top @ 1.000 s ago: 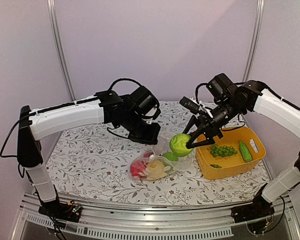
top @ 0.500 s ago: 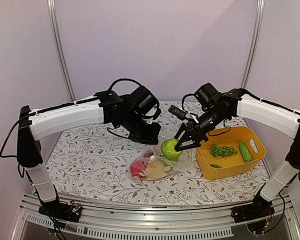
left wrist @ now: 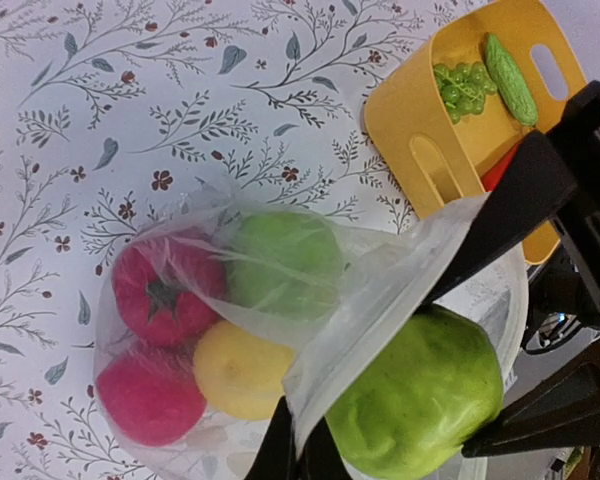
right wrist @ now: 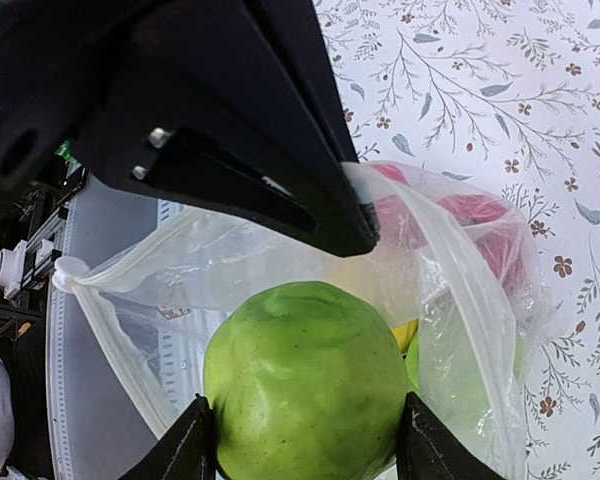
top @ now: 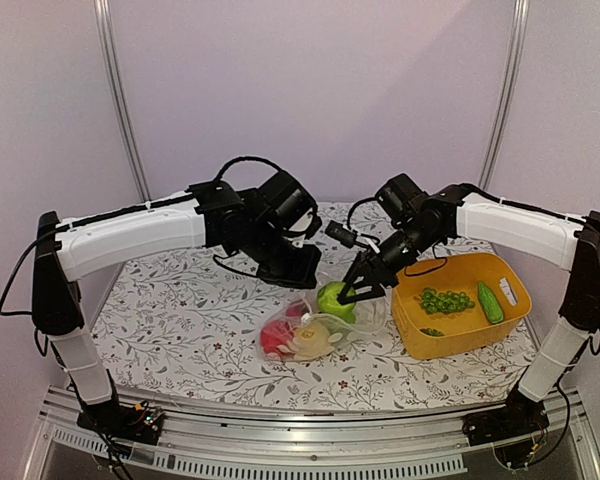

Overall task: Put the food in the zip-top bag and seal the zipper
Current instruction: Place the fake fruit in the zipper food storage bag, then adjust the zipper food storage bag at the center of the board, then pick up the fake fruit from the bin.

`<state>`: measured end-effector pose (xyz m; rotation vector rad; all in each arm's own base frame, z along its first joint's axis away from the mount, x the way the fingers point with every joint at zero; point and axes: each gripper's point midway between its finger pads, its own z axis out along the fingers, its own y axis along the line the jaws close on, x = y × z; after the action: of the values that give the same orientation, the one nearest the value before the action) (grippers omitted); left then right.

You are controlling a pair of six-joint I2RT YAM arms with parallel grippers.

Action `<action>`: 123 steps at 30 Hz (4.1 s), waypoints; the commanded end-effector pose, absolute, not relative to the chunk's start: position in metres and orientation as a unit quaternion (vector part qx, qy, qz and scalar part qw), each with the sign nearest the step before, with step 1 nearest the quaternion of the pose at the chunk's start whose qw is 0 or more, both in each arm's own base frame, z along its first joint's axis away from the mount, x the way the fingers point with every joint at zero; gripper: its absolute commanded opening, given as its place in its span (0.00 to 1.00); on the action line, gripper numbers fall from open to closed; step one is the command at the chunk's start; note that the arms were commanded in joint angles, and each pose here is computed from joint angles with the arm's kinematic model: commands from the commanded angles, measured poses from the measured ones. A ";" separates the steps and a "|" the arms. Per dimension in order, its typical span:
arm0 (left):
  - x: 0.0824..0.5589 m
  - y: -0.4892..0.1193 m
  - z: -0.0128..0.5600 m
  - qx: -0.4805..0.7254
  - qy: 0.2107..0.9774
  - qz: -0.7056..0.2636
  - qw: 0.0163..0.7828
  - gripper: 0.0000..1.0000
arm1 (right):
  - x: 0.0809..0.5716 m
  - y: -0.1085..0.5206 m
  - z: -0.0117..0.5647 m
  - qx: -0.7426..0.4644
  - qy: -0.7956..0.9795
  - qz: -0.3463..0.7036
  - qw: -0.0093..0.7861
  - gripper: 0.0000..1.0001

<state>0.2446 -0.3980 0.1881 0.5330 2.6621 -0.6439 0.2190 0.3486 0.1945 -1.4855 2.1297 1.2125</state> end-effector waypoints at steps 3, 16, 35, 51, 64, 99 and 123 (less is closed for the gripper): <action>0.250 -0.397 0.202 0.187 0.932 -0.244 0.191 0.00 | 0.217 0.362 0.177 -0.523 0.749 0.386 0.132 0.58; 0.252 -0.390 0.188 0.195 0.935 -0.226 0.190 0.00 | 0.198 0.359 0.197 -0.559 0.729 0.371 0.138 0.80; 0.253 -0.385 0.189 0.192 0.933 -0.232 0.198 0.00 | 0.147 0.297 0.185 -0.644 0.677 0.318 0.160 0.70; 0.252 -0.382 0.188 0.189 0.933 -0.234 0.199 0.00 | 0.141 0.311 0.166 -0.710 0.624 0.226 0.236 0.57; 0.229 -0.424 0.248 0.277 0.879 -0.302 0.245 0.00 | 0.145 0.339 0.265 -0.747 0.542 0.174 0.344 0.00; 0.250 -0.431 0.243 0.288 0.891 -0.248 0.250 0.00 | 0.134 0.345 0.303 -0.709 0.546 0.288 0.340 0.39; 0.247 -0.433 0.222 0.298 0.896 -0.238 0.226 0.00 | 0.286 0.167 0.261 -0.445 0.788 0.226 0.359 0.46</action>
<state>0.2463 -0.4319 0.2291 0.8016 2.4568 -0.6689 0.2785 0.1837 0.2965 -1.1882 1.8920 0.6034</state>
